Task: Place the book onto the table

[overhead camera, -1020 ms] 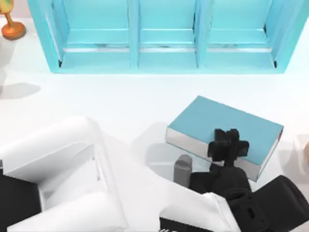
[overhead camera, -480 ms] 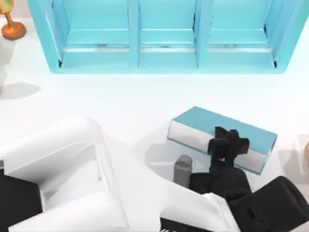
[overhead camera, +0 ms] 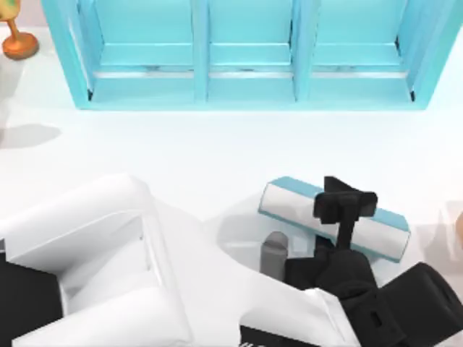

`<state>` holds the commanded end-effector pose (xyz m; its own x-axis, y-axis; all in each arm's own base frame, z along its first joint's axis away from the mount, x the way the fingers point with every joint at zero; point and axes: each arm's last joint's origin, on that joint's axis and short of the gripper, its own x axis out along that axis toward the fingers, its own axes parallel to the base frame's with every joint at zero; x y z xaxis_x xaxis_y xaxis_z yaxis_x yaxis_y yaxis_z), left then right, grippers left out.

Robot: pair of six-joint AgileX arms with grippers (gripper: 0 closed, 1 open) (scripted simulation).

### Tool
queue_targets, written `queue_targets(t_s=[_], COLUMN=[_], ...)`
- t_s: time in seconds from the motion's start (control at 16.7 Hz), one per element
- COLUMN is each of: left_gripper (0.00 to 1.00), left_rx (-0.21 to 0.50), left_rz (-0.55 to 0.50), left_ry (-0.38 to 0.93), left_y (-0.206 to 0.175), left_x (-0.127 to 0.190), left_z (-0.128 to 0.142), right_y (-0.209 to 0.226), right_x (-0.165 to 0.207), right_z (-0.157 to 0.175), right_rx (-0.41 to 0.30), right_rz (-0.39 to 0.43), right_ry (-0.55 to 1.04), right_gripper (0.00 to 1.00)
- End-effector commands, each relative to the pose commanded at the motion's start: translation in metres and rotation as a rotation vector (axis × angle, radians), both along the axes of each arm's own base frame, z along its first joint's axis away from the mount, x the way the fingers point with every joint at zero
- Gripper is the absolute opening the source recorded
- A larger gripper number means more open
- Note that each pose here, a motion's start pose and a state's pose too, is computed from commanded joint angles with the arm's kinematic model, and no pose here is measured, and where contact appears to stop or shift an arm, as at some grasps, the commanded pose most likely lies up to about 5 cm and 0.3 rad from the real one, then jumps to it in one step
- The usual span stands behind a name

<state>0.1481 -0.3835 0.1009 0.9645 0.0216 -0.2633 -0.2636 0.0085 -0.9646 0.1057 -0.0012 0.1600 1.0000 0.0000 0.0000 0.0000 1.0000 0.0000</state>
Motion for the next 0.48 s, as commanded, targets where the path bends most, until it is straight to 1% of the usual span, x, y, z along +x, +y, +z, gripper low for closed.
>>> queue_targets(t_s=[0.3,0.48], left_gripper=[1.00,1.00], left_rx=[0.003,-0.002], left_rz=[-0.001,-0.002], left_ry=[0.002,0.012], left_y=[0.0002,-0.0034], left_x=[-0.0005,-0.0091], left_z=[-0.0010,-0.0046], right_y=[0.0000,0.0000], right_x=[0.0000,0.0000], right_z=[0.0000,0.0000], right_rx=[0.000,0.000], right_rz=[0.000,0.000], right_ry=[0.000,0.000], right_gripper=[1.00,1.00])
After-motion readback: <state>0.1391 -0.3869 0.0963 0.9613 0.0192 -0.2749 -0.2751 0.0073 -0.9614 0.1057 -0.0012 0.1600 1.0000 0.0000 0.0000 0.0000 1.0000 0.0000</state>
